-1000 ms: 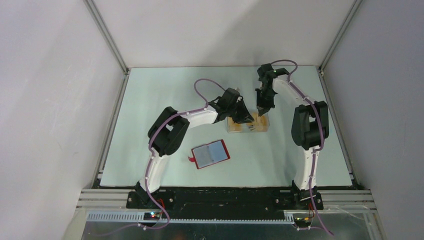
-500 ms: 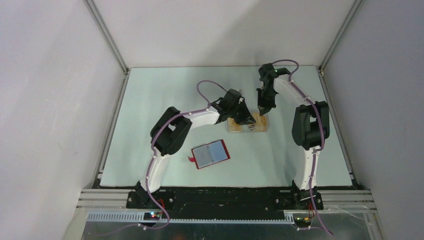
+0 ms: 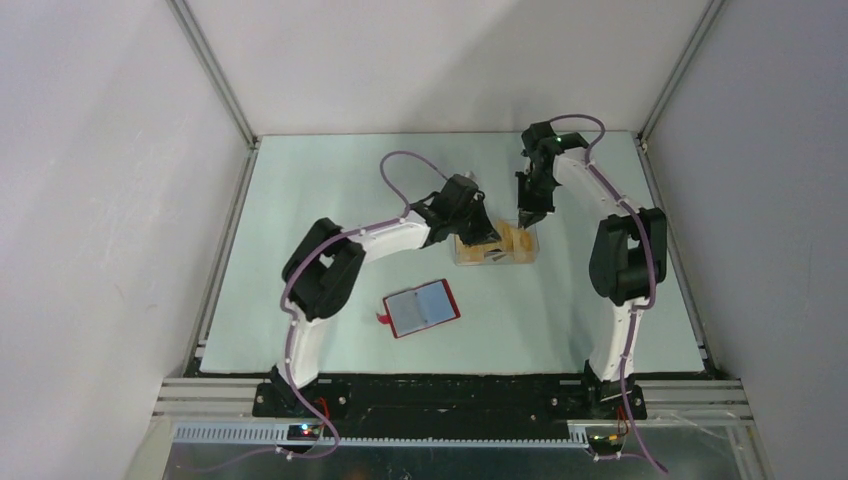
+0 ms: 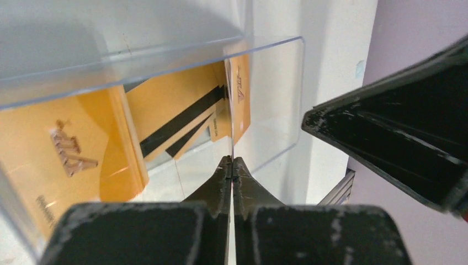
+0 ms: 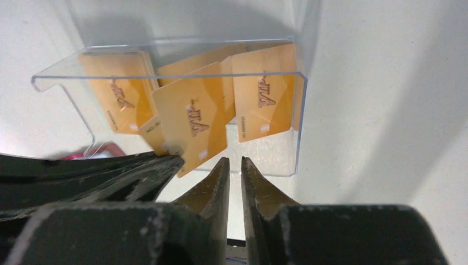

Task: Put the credit cards into the card holder
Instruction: Pick up the credit card from the storage box.

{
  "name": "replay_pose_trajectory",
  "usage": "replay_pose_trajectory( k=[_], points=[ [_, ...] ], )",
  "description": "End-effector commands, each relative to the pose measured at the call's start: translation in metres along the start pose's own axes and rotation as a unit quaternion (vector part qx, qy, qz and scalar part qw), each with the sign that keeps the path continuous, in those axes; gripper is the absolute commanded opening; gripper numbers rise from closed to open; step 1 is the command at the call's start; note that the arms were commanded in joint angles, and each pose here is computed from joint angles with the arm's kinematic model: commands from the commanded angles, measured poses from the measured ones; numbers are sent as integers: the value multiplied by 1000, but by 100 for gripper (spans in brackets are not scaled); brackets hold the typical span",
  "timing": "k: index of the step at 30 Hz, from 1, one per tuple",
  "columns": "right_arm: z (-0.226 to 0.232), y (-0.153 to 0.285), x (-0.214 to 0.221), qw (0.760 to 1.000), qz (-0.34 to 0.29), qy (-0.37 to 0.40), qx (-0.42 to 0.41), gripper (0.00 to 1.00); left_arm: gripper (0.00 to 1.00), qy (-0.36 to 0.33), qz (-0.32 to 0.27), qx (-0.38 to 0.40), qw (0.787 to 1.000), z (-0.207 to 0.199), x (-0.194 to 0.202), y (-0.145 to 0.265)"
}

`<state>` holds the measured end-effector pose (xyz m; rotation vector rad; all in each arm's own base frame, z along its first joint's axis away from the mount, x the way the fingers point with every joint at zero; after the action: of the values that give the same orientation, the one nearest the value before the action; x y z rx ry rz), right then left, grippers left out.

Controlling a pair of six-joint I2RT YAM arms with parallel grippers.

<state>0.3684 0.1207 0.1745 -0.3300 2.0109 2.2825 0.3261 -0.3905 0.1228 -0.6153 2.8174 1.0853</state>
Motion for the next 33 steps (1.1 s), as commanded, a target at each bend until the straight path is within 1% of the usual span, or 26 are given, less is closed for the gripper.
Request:
replay_pose_trajectory(
  k=[1, 2, 4, 5, 7, 9, 11, 12, 13, 15, 17, 20, 26, 28, 33],
  points=[
    [3, 31, 1, 999, -39, -2, -37, 22, 0, -44, -72, 23, 996, -33, -22, 51],
    [5, 31, 2, 998, -40, -4, -49, 27, 0, -47, -73, 25, 996, -34, -22, 56],
    [4, 33, 3, 997, -43, -10, -67, 33, 0, -46, -73, 26, 996, -33, -23, 60],
    [3, 33, 4, 996, -45, -14, -73, 35, 0, -45, -73, 27, 996, -33, -23, 61],
    [1, 35, 5, 995, -48, -19, -91, 41, 0, -42, -73, 26, 996, -31, -24, 65],
    [0, 37, 6, 992, -51, -26, -112, 45, 0, -37, -71, 27, 996, -29, -25, 67],
    [-2, 39, 8, 987, -54, -38, -144, 51, 0, -31, -68, 30, 997, -25, -27, 69],
    [-4, 44, 6, 982, -65, -43, -170, 53, 0, -30, -70, 35, 996, -26, -28, 73],
    [-6, 41, 9, 980, -61, -50, -180, 57, 0, -25, -69, 34, 997, -22, -28, 73],
    [-6, 43, 13, 970, -63, -62, -225, 62, 0, -22, -74, 45, 996, -22, -31, 79],
    [-8, 41, 15, 963, -63, -71, -250, 64, 0, -18, -72, 47, 996, -19, -32, 80],
    [-8, 37, 17, 955, -63, -76, -281, 64, 0, -17, -68, 53, 996, -16, -32, 82],
    [3, 36, 14, 932, -63, -76, -349, 56, 0, -7, -58, 70, 996, -15, -29, 84],
    [8, 37, 12, 925, -60, -78, -367, 55, 0, -5, -55, 71, 996, -14, -28, 84],
    [19, 29, 13, 921, -44, -79, -379, 54, 0, 0, -55, 96, 994, -20, -27, 86]
  ],
)
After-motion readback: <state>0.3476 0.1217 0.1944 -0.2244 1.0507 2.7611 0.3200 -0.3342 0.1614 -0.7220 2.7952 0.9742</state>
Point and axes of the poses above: each gripper's point midway between its finger pads, its own y axis back along the fingers, its own z axis along the line the jaws close on, x = y × z, the point moved 7 cm from there along y, back along the fingers, and after that the axes turned 8 degrees about y, right-handed, at the moved point
